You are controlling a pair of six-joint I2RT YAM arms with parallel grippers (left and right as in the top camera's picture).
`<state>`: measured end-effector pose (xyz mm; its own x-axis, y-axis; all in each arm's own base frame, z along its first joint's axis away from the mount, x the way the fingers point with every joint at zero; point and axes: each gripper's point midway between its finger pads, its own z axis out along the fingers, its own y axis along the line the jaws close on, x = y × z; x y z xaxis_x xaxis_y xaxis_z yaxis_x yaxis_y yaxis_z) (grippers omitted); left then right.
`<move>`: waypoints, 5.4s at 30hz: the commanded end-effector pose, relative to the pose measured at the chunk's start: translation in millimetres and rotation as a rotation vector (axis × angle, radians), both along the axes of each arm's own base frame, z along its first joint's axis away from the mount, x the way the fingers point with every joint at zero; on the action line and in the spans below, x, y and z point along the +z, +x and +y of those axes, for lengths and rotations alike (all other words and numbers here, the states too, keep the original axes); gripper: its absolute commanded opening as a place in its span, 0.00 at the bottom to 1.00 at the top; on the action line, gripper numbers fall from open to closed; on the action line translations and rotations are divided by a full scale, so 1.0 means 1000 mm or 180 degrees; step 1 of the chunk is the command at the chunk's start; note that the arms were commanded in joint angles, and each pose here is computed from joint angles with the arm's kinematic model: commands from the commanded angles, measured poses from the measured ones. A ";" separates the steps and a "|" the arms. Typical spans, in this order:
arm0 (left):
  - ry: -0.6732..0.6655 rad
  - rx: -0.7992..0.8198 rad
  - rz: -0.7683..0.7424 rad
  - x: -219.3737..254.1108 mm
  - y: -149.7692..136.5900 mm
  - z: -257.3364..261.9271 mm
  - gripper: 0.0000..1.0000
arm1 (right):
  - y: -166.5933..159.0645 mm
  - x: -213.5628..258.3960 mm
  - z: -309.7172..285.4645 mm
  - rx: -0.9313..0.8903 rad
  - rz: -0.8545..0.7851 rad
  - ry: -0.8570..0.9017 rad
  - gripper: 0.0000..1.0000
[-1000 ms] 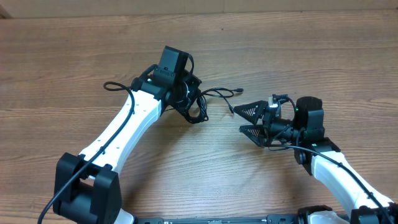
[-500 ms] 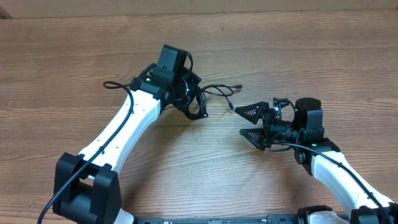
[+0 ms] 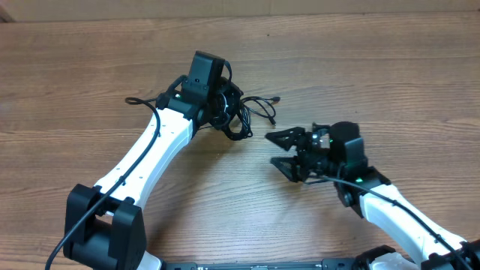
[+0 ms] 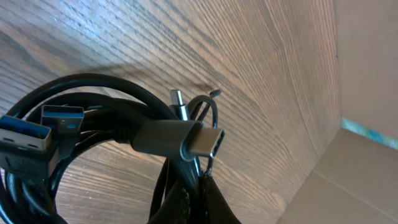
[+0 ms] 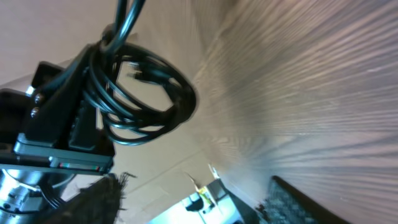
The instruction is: Untangle cables
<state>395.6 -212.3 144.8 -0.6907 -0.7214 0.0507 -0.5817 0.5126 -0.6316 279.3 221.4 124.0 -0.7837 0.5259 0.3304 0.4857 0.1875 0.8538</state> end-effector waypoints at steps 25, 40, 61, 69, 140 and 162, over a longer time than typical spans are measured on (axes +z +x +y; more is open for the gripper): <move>-0.0063 -0.0856 -0.0840 0.041 0.004 -0.046 0.04 | 0.019 0.008 0.024 -0.1067 0.0732 0.0480 0.62; 0.0044 -0.0985 -0.0936 0.041 0.003 -0.049 0.04 | 0.026 0.010 0.020 -0.1217 0.0646 0.0479 0.60; 0.0075 -0.1064 -0.0982 0.041 -0.003 -0.061 0.04 | 0.041 0.014 0.008 -0.1546 0.0602 0.0564 0.58; -0.0159 -0.0834 -0.0721 0.041 -0.013 -0.074 0.04 | 0.043 0.014 0.006 -0.1598 0.0592 0.0566 0.55; 0.0152 -0.0408 -0.0621 0.027 0.025 0.017 0.25 | 0.019 -0.008 -0.074 -0.0368 -0.0950 -0.1470 0.33; 0.1609 -0.1466 -0.0912 -0.027 0.028 0.044 0.56 | 0.021 -0.010 -0.079 -0.0431 -0.0938 -0.1543 0.46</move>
